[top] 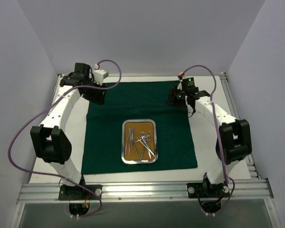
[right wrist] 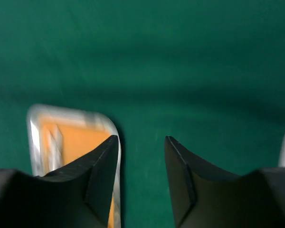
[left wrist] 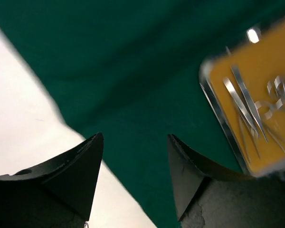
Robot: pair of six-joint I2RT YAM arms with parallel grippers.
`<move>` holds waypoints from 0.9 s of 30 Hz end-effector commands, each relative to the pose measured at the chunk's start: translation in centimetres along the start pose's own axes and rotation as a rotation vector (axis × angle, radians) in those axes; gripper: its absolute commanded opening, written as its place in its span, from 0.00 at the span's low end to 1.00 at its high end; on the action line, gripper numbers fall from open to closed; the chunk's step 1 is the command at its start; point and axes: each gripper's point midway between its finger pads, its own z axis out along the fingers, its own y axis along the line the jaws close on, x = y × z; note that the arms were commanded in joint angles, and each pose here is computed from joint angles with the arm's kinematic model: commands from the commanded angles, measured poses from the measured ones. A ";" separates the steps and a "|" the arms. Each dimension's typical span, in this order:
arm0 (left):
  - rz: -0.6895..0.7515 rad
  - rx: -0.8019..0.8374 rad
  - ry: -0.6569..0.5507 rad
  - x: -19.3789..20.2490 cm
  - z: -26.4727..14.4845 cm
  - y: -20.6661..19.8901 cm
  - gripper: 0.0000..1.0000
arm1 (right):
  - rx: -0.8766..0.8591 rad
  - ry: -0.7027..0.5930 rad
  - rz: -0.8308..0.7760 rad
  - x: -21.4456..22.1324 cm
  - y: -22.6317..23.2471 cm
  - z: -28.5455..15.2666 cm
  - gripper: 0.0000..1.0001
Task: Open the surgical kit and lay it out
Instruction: Move the container from the surgical kit.
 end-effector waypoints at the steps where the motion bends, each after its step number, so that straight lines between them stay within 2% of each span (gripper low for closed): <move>1: -0.012 0.221 0.198 7.4 4.4 -6.7 0.65 | -0.089 0.187 -0.003 7.9 2.5 0.7 0.39; 3: -0.036 0.268 0.250 9.8 5.1 -8.9 0.66 | -0.115 0.234 -0.041 10.9 4.3 0.9 0.38; 5: -0.048 0.300 0.248 10.5 5.6 -10.1 0.66 | -0.131 0.266 -0.036 12.7 5.1 1.3 0.38; 10: -0.081 0.317 0.258 12.1 6.9 -11.3 0.66 | -0.095 0.320 0.005 16.8 3.8 2.2 0.36; 16: -0.139 0.384 0.314 13.8 8.3 -12.8 0.64 | -0.060 0.356 0.026 18.8 2.6 2.4 0.34; 27: -0.103 0.439 0.344 14.7 9.5 -15.8 0.59 | -0.114 0.398 0.072 21.5 2.8 2.4 0.27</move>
